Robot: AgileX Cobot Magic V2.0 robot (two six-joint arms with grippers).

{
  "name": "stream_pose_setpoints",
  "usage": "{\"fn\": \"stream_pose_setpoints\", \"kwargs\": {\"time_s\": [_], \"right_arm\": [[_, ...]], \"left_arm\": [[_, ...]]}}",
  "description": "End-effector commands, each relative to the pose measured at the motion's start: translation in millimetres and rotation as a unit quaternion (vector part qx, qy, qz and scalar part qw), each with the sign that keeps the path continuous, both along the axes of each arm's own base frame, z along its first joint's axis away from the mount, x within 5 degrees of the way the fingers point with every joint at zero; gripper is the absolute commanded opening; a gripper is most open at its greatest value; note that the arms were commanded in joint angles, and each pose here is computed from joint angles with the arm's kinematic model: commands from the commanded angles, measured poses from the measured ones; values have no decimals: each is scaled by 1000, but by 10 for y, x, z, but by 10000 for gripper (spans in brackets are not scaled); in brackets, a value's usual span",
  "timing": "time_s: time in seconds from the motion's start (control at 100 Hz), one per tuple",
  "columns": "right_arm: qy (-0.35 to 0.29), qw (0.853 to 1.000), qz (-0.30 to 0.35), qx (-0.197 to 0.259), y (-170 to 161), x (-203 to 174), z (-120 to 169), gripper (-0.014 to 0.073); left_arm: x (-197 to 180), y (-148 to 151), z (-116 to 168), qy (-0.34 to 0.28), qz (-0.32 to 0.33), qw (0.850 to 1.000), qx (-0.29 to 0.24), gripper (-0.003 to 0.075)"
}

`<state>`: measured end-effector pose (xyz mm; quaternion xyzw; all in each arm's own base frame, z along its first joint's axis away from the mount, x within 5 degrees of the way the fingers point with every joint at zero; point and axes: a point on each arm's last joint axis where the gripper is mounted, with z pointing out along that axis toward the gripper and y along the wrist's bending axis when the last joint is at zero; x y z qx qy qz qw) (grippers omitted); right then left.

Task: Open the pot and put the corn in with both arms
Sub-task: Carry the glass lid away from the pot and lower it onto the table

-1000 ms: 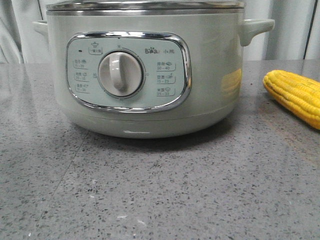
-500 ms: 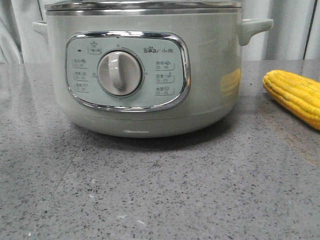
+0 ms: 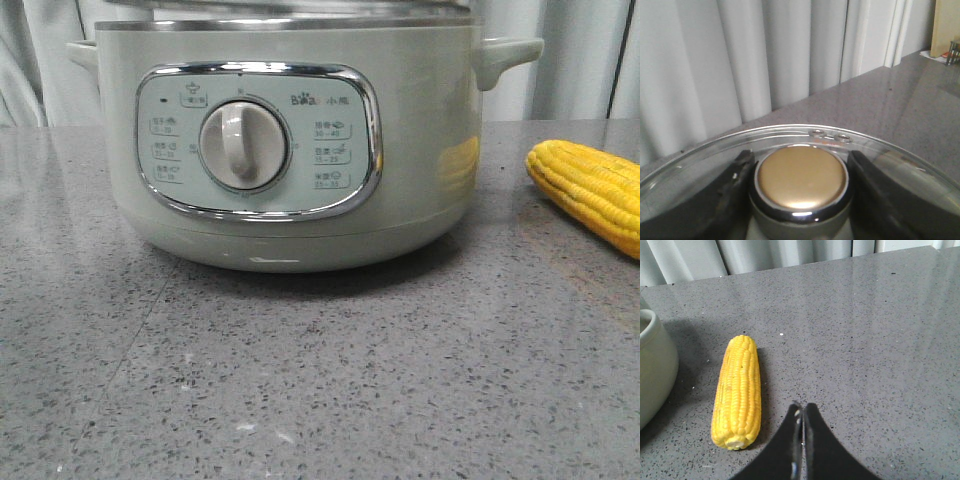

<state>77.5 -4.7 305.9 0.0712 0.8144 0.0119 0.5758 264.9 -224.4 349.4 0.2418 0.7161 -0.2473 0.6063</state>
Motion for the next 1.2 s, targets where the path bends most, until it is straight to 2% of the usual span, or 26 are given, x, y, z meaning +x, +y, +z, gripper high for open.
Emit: {"fn": "stream_pose_setpoints", "kwargs": {"time_s": [0.0,0.13,0.21,0.43,0.55,0.81,1.02,1.19], "right_arm": [[-48,999,-6,-8,-15,39,161,-64],[-48,999,-6,-8,-15,39,161,-64],[-48,999,-6,-8,-16,39,162,-64],[-48,999,-6,-8,-16,39,162,-64],[-48,999,-6,-8,-16,39,162,-64],[-49,999,-5,-8,-15,40,164,-64],[-51,999,-5,-8,-15,40,167,-64],[-51,999,-5,-8,-15,40,167,-64]], "left_arm": [[-153,161,732,-119,-1,987,-105,-20],[-351,341,1038,-167,2,978,-122,-20],[-473,488,1170,-189,12,976,-107,-20],[-708,1011,1322,-146,75,985,-58,-20],[-844,1299,1319,-159,118,980,-37,-20],[-1111,1716,1007,-169,190,967,-28,-20],[-1280,1851,536,-147,213,966,-19,-20],[-1340,1940,127,-117,237,964,-37,-20]]}}
